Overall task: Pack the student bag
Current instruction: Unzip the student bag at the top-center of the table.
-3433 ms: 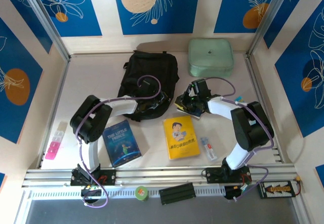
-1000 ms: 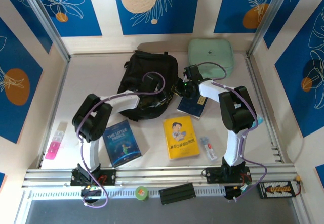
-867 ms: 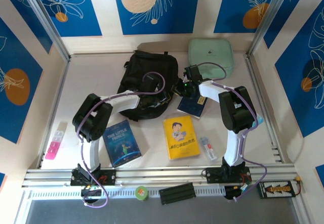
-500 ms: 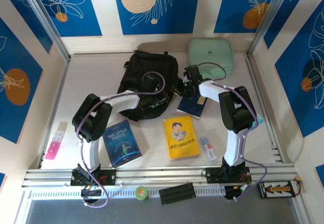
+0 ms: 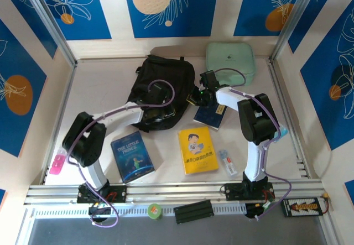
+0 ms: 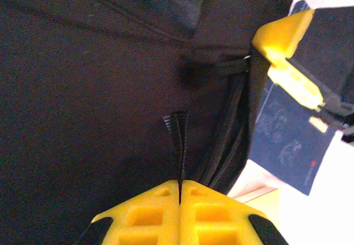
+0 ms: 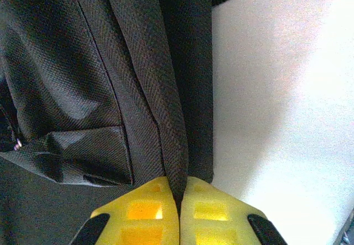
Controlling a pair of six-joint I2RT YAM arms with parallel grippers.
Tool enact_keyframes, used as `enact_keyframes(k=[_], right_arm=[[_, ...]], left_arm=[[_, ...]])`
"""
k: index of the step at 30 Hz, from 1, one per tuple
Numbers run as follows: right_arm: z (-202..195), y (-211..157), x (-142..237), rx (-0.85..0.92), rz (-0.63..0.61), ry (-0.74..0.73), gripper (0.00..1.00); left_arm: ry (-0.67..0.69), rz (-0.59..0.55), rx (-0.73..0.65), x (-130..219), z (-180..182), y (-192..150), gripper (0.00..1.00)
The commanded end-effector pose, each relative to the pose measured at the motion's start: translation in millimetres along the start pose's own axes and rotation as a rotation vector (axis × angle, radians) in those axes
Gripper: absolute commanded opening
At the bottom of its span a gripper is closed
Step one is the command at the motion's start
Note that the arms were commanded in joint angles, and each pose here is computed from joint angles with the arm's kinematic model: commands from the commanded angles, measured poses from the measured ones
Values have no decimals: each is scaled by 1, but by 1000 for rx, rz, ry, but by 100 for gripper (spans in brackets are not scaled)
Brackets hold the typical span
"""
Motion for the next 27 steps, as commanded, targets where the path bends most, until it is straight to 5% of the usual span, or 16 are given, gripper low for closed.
enact_keyframes(k=[1,10,15,19,23,27], right_arm=[[-20,8,-7,-46,-43,-118,0],[-15,16,-4,-26,-80,-137,0],[18,19,18,50,-75,-26,0],[42,1,61,52,-43,69,27],[19,-24,89,-41,-57,69,57],[-10,-40,107,-176,-28,53,67]], left_arm=[[154,27,-96,29,20,-16,0],[395,-12,-232,72,62,-20,0],[203,-40,-304,71,37,-13,0],[-7,-48,-341,62,1,-4,0],[-83,-62,-370,52,-21,7,0],[-135,-50,-394,40,-37,10,0]])
Point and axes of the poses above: each hand's point on the last joint's axis, 136 mm out from that joint toward the fingers, its own x axis back along the fingers, its own z axis along the line the jaws close on, y = z × x, the point moved 6 cm from there along x, back along the fingers, and after that the axes turned 7 degrees about -x, right-handed, at the moved point
